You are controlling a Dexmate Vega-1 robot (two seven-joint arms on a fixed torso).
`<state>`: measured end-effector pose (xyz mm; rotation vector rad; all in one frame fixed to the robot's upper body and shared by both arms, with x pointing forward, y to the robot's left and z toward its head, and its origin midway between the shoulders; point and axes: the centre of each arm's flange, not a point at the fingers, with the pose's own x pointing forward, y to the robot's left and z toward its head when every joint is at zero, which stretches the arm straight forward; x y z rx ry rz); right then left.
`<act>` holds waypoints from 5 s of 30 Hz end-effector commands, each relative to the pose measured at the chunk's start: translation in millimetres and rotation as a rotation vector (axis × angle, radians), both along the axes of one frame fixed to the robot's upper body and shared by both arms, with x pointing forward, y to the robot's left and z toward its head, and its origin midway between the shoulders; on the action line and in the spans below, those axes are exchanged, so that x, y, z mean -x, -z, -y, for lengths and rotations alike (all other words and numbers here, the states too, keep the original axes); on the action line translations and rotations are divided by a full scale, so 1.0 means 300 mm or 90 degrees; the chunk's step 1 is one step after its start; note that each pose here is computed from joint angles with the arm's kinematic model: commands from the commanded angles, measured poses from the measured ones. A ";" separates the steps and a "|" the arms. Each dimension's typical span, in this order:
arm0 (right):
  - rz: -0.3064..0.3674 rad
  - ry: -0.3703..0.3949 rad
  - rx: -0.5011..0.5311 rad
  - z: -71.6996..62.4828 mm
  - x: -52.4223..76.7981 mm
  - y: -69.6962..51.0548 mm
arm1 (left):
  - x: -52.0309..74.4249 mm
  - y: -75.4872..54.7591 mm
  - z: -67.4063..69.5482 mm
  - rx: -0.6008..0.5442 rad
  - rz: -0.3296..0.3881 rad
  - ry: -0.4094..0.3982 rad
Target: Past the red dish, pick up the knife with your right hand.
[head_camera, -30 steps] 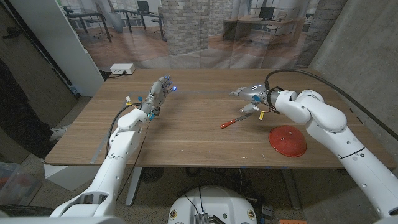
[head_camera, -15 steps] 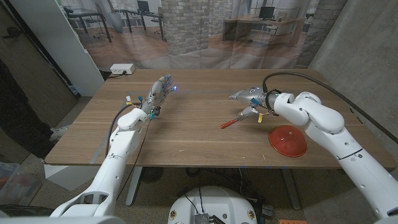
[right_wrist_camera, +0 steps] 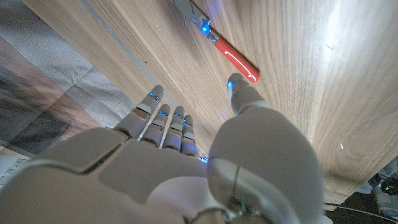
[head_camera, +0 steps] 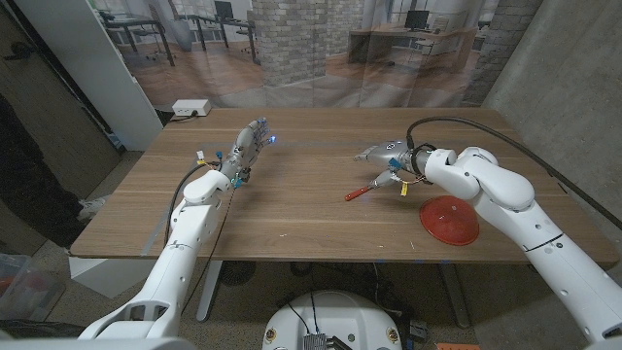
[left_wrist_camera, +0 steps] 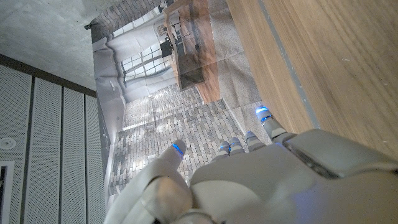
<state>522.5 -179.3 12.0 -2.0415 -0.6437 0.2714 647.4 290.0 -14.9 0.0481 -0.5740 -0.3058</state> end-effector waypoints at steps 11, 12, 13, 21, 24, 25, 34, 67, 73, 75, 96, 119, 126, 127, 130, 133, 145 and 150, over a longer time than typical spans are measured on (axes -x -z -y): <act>-0.015 -0.015 0.023 -0.045 -0.023 0.025 | 0.000 0.008 -0.020 0.006 -0.001 -0.004; -0.016 -0.015 0.025 -0.047 -0.025 0.026 | 0.000 0.008 -0.020 0.005 -0.002 -0.003; -0.017 -0.014 0.027 -0.049 -0.027 0.027 | 0.000 0.008 -0.021 0.006 -0.001 -0.004; -0.022 -0.015 0.038 -0.062 -0.044 0.042 | -0.005 0.011 -0.027 0.010 -0.004 -0.004; -0.023 -0.014 0.040 -0.064 -0.049 0.047 | -0.009 0.009 -0.026 0.008 -0.005 -0.004; -0.022 -0.012 0.041 -0.064 -0.051 0.049 | -0.010 0.008 -0.025 0.008 -0.004 -0.004; -0.026 -0.004 0.048 -0.067 -0.065 0.057 | -0.015 0.004 -0.023 0.007 -0.004 -0.003; -0.050 0.008 0.073 -0.104 -0.098 0.097 | -0.026 0.007 -0.031 0.009 -0.007 -0.004; -0.052 0.006 0.075 -0.112 -0.105 0.101 | -0.025 0.008 -0.035 0.010 -0.008 -0.005; -0.055 0.003 0.078 -0.118 -0.109 0.102 | -0.026 0.008 -0.037 0.011 -0.008 -0.005; -0.055 -0.002 0.075 -0.140 -0.135 0.115 | -0.047 0.004 -0.049 0.012 -0.012 -0.006; -0.052 0.008 0.009 -0.117 -0.171 0.161 | -0.084 -0.028 -0.042 -0.003 -0.019 -0.005; -0.051 0.017 -0.022 -0.089 -0.189 0.179 | -0.093 -0.036 -0.033 -0.007 -0.020 -0.004; -0.048 0.020 -0.028 -0.084 -0.192 0.183 | -0.093 -0.038 -0.032 -0.007 -0.020 -0.003; -0.040 0.025 -0.047 -0.069 -0.197 0.195 | -0.094 -0.044 -0.030 -0.010 -0.019 -0.004; -0.036 0.021 -0.058 -0.059 -0.201 0.205 | -0.095 -0.050 -0.027 -0.011 -0.019 -0.004; -0.010 -0.008 -0.069 -0.037 -0.202 0.243 | -0.102 -0.060 -0.021 -0.008 -0.019 -0.002; 0.006 -0.028 -0.071 -0.030 -0.200 0.251 | -0.102 -0.060 -0.023 -0.005 -0.018 -0.001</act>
